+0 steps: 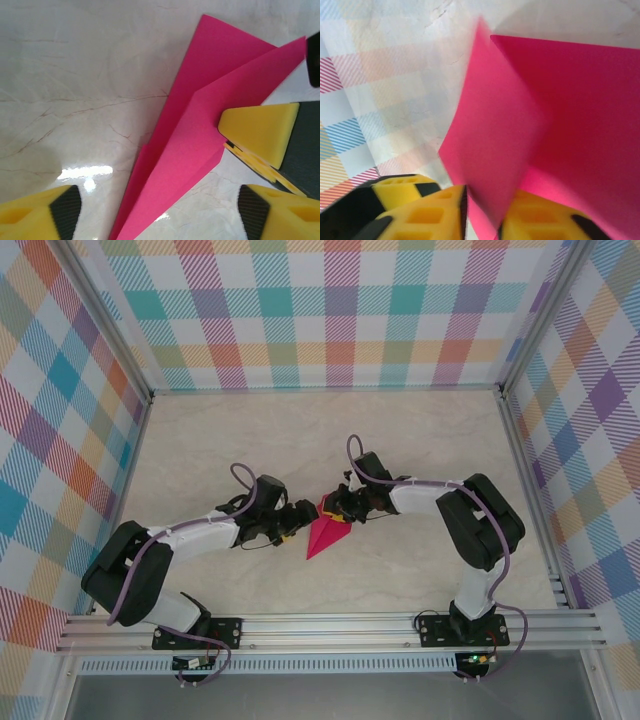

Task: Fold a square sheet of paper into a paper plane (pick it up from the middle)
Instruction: Turn over the paper at the center of the table.

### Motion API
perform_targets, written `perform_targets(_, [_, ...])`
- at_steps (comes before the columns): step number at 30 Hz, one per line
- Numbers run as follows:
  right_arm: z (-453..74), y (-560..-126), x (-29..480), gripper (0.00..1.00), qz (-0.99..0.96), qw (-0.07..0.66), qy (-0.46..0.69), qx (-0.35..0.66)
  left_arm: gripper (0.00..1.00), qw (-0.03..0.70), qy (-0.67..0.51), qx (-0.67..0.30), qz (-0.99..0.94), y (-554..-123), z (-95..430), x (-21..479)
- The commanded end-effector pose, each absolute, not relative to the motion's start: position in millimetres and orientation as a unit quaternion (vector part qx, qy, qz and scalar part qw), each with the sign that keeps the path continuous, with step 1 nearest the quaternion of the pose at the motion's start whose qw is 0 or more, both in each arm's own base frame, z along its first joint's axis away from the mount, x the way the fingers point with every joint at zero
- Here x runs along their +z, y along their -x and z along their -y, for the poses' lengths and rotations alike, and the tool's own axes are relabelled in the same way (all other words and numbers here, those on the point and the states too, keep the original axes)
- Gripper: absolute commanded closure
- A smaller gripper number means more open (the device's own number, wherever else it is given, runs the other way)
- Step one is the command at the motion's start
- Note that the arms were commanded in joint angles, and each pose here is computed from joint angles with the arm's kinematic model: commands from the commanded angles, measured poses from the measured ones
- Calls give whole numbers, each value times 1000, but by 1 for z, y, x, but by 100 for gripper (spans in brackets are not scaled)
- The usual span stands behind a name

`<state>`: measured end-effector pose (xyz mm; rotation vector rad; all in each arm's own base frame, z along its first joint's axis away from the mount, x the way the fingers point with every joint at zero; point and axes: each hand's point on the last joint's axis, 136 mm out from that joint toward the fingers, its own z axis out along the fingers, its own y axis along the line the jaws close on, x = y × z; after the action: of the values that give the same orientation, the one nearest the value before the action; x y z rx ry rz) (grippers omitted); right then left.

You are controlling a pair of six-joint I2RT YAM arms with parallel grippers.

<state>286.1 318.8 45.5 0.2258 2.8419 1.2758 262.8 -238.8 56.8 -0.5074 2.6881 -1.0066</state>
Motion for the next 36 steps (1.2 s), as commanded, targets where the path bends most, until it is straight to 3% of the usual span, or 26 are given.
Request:
perform_targets(1, [-324, -283, 42, 83, -905, 0, -66, 421, 12, 91, 189, -401, -892, -266, 244, 69])
perform_targets(9, [-326, -298, 89, 96, -879, 41, -41, 474, 8, 97, 164, -443, -876, -271, 242, 88])
perform_targets(17, [-321, -312, 178, 96, -822, 75, 13, 564, 2, 135, 124, -513, -839, -280, 243, 135])
perform_targets(25, [-330, -314, 216, 95, -791, 60, 43, 607, 2, 146, 103, -595, -784, -286, 259, 185])
perform_targets(30, [-331, -317, 219, 95, -787, 50, 37, 614, 12, 170, 89, -617, -763, -287, 260, 206])
perform_targets(36, [-331, -313, 209, 95, -791, 26, 34, 611, 37, 199, 80, -612, -761, -287, 255, 214])
